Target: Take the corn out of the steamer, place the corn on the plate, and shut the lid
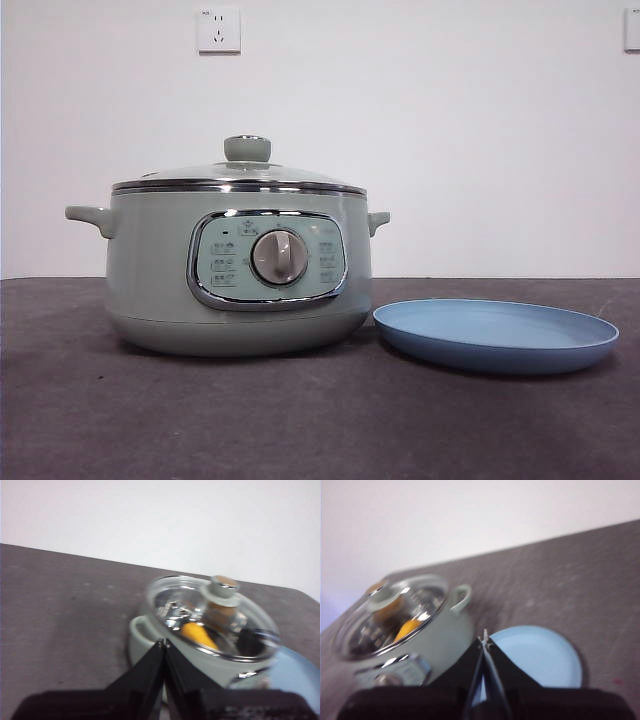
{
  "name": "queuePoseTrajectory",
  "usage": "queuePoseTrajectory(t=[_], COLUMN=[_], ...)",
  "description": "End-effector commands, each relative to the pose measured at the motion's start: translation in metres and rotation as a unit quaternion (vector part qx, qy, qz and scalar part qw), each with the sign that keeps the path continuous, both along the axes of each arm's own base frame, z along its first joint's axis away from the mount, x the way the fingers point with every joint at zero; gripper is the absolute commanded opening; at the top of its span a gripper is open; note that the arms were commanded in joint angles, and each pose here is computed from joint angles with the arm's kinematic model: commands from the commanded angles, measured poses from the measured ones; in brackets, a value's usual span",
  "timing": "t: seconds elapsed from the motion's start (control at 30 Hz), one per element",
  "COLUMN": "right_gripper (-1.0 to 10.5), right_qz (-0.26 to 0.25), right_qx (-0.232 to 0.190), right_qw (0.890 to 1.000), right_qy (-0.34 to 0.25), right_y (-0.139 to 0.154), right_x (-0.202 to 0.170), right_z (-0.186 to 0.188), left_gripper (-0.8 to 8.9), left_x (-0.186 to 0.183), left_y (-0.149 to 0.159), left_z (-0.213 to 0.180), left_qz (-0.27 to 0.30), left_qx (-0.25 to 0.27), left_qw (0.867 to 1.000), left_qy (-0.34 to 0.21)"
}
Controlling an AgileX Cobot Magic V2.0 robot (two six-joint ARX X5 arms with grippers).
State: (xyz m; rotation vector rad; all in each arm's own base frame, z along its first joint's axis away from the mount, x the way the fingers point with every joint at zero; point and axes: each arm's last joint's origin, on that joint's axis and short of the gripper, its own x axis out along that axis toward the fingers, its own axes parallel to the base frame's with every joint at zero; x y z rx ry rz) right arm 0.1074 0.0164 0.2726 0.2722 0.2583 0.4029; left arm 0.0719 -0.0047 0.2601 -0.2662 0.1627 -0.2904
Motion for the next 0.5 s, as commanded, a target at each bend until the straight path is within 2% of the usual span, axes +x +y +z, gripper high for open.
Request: queuePoseTrajectory(t=[0.03,0.13,0.33,0.5], right_gripper=[-0.1,-0.1,-0.1,-0.1], right_qz=[0.059,0.115,0.217,0.247], right_qx=[-0.043,-0.071,-0.103,-0.107], right_qw=[0.997,0.99,0.965,0.956], right_qy=[0.019,0.048,0.102,0.119], right_y=[0.003,0.006,0.011,0.017], right_x=[0.009,0.02,0.039,0.048], right_z=[0.023,0.04,0.064,0.072], left_gripper=[-0.07,-0.07,-0.07,-0.07], left_x=[0.002,0.008,0.023,0.031], left_y=[-0.002,-0.003,-0.005,-0.006], left_z=[0.015,0.028,0.047,0.056], left_qz=[-0.039,-0.075,-0.151,-0.18], left_qx=[-0.004,-0.008,-0.007,-0.004], left_qw=[0.999,0.997,0.985,0.977], left_qy=[0.011,0.029,0.084,0.115])
